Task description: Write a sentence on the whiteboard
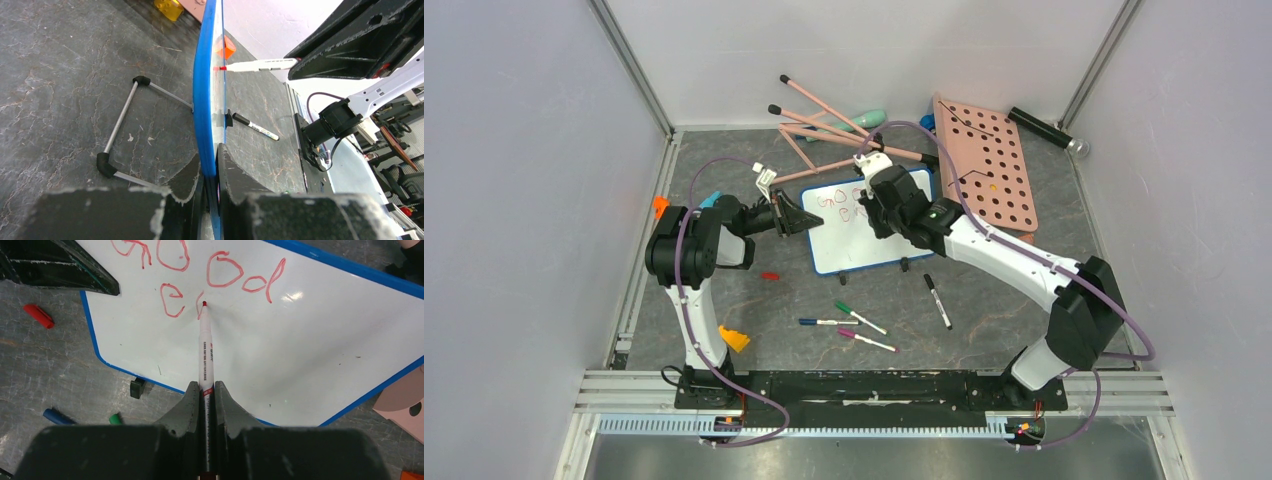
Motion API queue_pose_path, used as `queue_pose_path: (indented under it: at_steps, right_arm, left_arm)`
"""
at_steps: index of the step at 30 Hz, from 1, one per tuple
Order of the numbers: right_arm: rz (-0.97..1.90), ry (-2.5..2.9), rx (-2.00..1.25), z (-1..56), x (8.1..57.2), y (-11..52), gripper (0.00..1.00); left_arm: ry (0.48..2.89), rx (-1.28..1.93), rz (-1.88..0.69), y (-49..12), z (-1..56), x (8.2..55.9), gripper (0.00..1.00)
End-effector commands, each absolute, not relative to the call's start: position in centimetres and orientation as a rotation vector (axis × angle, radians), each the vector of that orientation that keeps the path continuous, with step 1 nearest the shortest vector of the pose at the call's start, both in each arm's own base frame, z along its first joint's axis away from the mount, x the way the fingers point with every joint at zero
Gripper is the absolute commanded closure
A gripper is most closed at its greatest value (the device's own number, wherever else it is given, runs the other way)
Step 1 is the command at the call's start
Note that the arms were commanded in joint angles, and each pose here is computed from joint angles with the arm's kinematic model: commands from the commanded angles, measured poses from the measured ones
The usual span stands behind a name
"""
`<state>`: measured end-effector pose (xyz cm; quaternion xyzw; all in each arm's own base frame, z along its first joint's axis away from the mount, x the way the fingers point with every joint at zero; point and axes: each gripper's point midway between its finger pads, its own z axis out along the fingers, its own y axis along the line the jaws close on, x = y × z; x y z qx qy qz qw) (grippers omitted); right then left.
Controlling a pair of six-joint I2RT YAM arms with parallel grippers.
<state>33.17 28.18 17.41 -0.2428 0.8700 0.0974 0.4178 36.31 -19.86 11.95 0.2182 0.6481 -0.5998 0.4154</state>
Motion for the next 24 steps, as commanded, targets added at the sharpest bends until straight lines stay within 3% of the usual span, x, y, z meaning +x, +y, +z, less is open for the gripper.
queue_pose_path:
  at_steps: [1,24]
  right_arm:
    - [0.255,2.130,-0.565,19.5,35.0,28.6,1.00]
    - [0.202,2.172,-0.538,18.2,34.6,26.2,1.00]
  left_arm:
    - [1.534,0.615,-1.391,-19.2,12.2,37.5,0.98]
    - [1.532,0.618,-1.391,-19.2,12.3,37.4,0.98]
